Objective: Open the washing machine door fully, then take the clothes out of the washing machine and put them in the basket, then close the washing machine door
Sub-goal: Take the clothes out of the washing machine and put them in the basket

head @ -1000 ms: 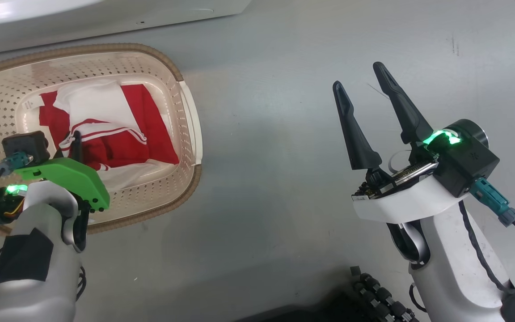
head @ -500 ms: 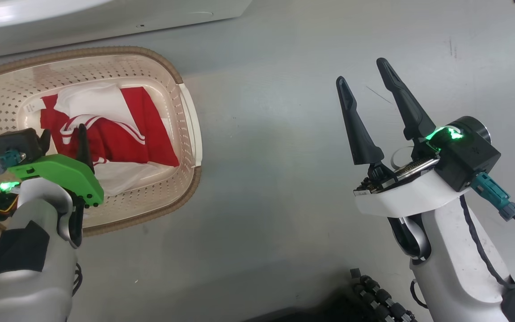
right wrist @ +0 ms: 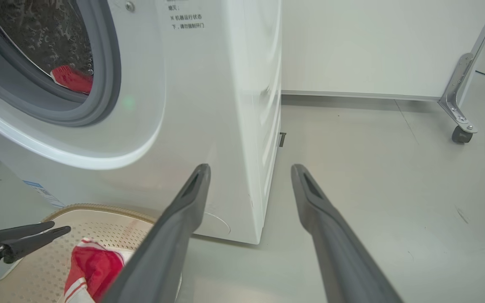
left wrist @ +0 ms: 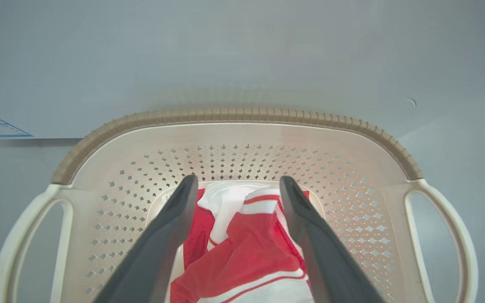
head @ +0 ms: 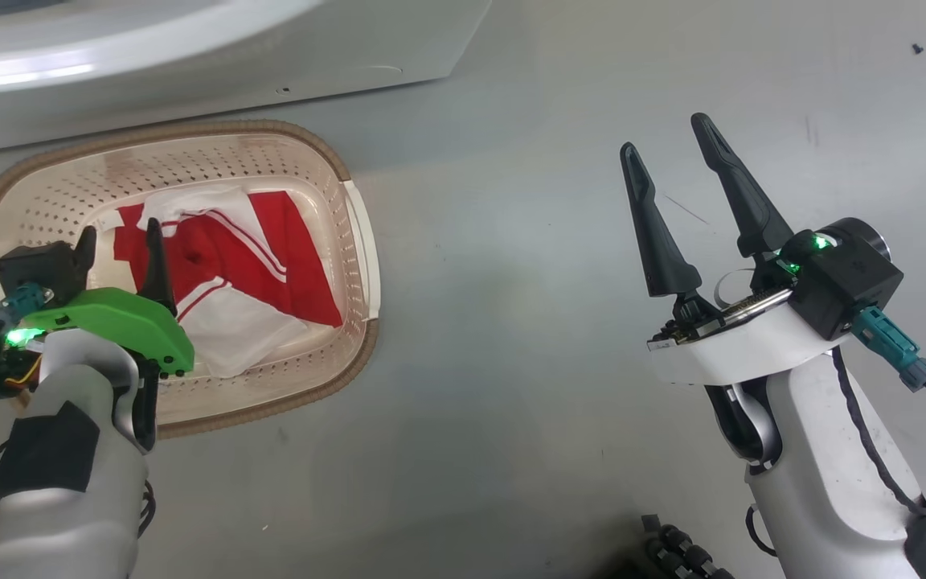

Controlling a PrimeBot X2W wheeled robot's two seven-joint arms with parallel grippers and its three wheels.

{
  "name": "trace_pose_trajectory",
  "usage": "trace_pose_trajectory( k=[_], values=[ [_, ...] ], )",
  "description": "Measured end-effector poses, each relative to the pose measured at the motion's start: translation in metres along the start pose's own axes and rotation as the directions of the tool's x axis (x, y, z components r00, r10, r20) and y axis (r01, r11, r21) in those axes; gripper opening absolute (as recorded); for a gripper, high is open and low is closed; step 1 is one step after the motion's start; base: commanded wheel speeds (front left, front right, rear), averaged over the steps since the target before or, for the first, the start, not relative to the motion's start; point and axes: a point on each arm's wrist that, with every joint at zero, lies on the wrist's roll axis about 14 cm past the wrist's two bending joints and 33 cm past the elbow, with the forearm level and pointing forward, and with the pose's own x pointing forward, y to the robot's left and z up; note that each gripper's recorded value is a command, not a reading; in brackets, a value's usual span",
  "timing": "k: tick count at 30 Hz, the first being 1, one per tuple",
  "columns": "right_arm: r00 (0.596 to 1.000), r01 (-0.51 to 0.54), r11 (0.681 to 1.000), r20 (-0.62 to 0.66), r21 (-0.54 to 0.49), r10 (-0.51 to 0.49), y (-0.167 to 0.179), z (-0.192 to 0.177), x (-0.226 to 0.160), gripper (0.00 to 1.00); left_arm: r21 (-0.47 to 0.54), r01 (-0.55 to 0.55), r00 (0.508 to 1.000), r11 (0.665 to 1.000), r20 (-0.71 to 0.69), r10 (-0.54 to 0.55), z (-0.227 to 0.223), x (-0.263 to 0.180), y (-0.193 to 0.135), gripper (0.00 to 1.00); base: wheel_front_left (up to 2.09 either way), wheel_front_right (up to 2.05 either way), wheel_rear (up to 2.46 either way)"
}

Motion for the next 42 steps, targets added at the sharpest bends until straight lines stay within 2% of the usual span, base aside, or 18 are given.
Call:
trace_pose_trajectory(
  k=[9, 14, 18, 23, 34, 42],
  values=[
    [1.0, 0.005, 1.0, 0.023, -0.017, -0.004, 0.003, 0.014, -0.009, 1.0, 0.016, 0.055, 0.993, 0.998, 0.103, -0.057, 0.037, -0.021, -0.023, 1.0, 0.0, 0.0, 0.0],
    [0.999, 0.004, 1.0, 0.039, -0.022, -0.003, 0.005, 0.022, -0.014, 1.0, 0.039, 0.077, 0.974, 0.996, 0.213, -0.083, 0.075, -0.034, -0.03, 1.0, 0.0, 0.0, 0.0],
    [0.999, 0.002, 1.0, 0.05, -0.023, -0.001, 0.009, 0.028, -0.019, 1.0, 0.056, 0.087, 0.933, 0.995, 0.344, -0.101, 0.121, -0.051, -0.036, 1.0, 0.0, 0.0, 0.0],
    [0.998, -0.008, 1.0, 0.064, -0.027, 0.01, 0.015, 0.035, -0.026, 1.0, 0.07, 0.08, 0.888, 0.994, 0.448, -0.103, 0.153, -0.08, -0.037, 1.0, 0.0, 0.0, 0.0],
    [0.994, -0.045, 0.998, 0.101, -0.043, 0.049, 0.035, 0.055, -0.049, 1.0, 0.126, 0.045, 0.796, 0.991, 0.594, -0.111, 0.186, -0.157, -0.04, 1.0, 0.0, 0.0, 0.0],
    [0.989, -0.063, 0.997, 0.128, -0.044, 0.069, 0.047, 0.066, -0.07, 1.0, 0.122, 0.015, 0.766, 0.992, 0.636, -0.09, 0.18, -0.203, -0.037, 1.0, 0.0, 0.0, 0.0]
  ],
)
